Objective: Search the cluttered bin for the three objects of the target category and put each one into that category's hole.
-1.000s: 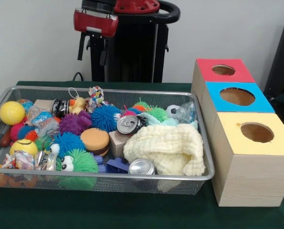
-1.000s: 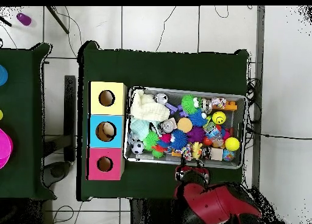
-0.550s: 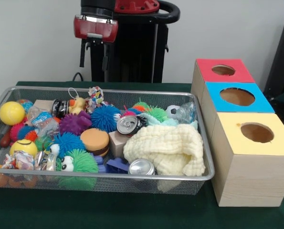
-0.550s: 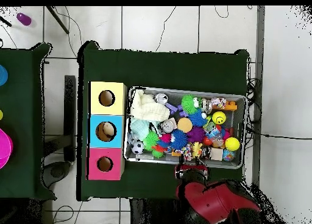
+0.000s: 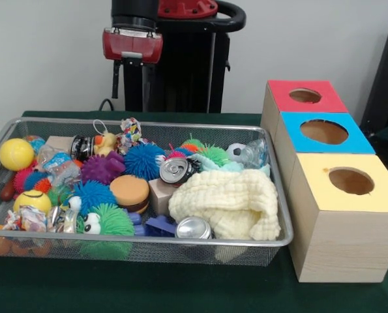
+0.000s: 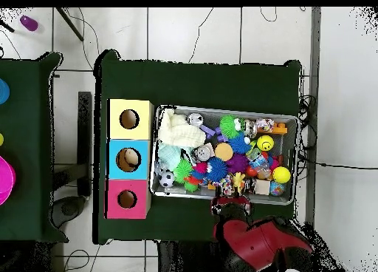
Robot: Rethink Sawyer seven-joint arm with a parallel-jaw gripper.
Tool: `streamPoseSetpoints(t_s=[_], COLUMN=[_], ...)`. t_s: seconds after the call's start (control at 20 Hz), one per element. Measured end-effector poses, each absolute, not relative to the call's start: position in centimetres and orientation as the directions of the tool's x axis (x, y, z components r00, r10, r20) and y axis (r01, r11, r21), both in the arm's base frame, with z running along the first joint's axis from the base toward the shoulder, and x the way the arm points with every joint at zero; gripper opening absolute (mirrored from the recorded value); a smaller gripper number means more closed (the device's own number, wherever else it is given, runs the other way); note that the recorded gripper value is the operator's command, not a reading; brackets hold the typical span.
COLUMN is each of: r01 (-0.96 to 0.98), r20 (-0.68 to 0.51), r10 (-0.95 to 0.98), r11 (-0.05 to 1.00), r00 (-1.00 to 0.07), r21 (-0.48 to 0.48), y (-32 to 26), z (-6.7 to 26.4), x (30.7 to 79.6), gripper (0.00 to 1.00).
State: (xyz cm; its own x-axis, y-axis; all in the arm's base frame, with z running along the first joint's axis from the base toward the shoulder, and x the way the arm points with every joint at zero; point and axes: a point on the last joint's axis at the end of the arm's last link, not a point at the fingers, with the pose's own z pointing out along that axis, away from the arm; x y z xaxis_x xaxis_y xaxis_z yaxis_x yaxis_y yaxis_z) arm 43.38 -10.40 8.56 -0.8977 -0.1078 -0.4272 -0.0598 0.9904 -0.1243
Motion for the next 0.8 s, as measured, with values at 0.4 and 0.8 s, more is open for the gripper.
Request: streamPoseSetpoints(t_s=[0.4,0.8], r01=[-0.056,-0.075], r20=[-0.428,-0.455], r10=[-0.111,-0.127], r11=[0.989,0.989], r00=[-0.897,-0.882], r21=[-0.140,-0.130], y=[-12.7,-15.2], z=[8.6,8.5], x=[42.9,43.3], gripper=[1.00,1.00])
